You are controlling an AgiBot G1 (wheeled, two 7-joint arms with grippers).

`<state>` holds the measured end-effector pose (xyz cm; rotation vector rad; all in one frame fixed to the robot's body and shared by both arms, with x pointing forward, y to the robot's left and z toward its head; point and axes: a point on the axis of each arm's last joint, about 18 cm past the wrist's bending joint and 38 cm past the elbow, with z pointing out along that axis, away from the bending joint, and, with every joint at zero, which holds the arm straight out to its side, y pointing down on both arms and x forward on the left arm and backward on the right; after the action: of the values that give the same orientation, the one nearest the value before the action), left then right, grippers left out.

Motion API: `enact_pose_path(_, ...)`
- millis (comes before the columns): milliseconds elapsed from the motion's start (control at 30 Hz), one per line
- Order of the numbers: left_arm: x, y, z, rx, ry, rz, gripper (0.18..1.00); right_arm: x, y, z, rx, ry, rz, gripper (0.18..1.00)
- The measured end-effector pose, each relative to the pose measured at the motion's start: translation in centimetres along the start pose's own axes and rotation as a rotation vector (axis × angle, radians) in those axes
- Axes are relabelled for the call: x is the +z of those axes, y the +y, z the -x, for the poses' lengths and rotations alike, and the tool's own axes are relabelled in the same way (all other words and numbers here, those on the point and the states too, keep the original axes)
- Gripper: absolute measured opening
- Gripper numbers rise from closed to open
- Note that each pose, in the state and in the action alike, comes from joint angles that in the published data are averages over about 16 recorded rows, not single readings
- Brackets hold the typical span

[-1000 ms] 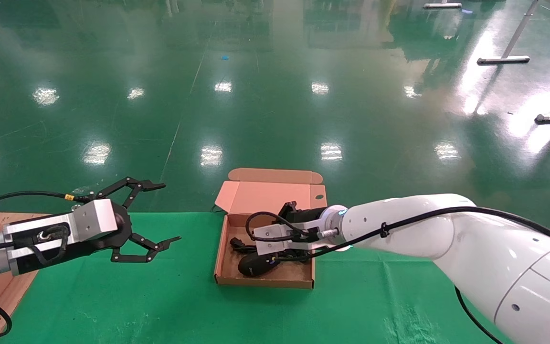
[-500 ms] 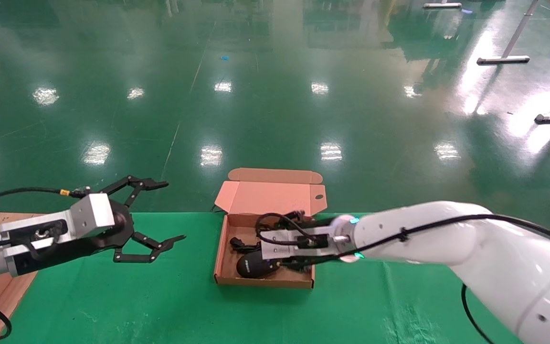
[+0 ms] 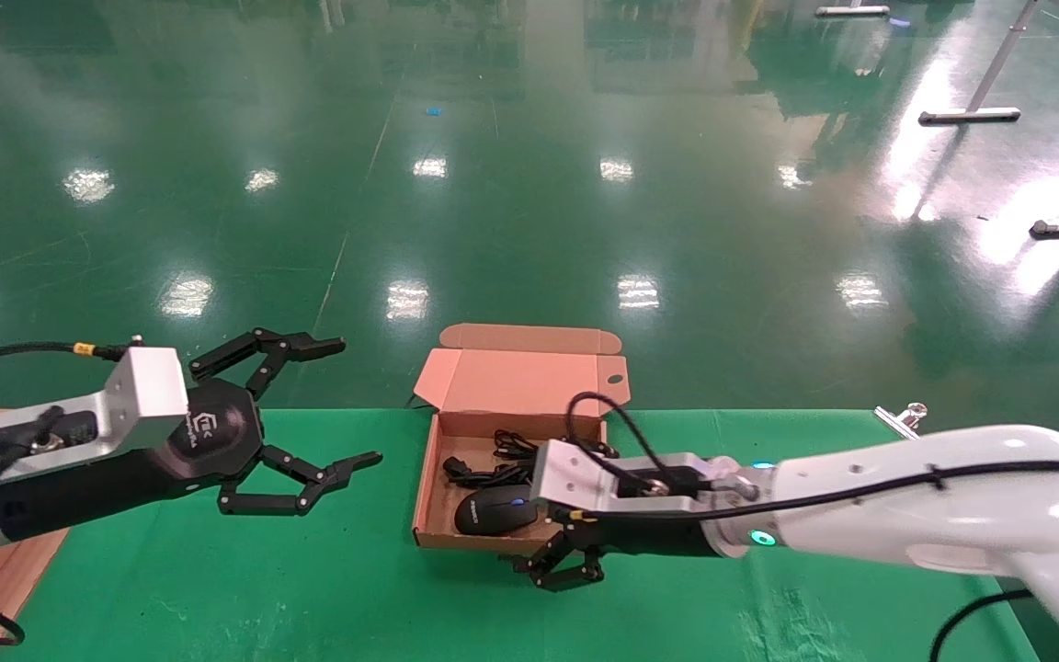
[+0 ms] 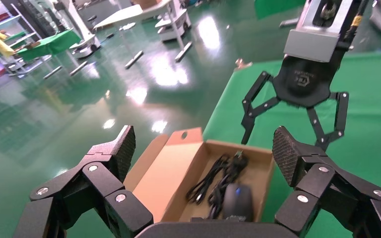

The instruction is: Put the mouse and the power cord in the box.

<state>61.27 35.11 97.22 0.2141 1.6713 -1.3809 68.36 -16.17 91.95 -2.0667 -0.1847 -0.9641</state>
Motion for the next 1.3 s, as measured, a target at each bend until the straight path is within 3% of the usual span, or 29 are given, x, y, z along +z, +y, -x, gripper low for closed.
enact_pose_path(300,-0.4,-2.7,-1.3,-0.085,0.052,-0.07,1.001,-4.7,-0.2,1.3,0.153,-0.024,-0.155,0.948)
enact_pose_path(633,-1.1,-5.8,-3.2,-0.171,0.128,-0.127,1.001,-10.9,-1.1,2.5,0.254,-0.046,-0.316,0.995)
enact_pose_path(933,-1.9,-8.7,-5.3,-0.244,0.212,-0.155,1.001,-17.1,-2.3,4.0,0.281,-0.073,-0.44,1.001)
enact_pose_path(1300,-2.7,-11.7,-7.9,-0.311,0.314,-0.16,1.001,-23.9,-4.3,6.3,0.251,-0.12,-0.54,1.001)
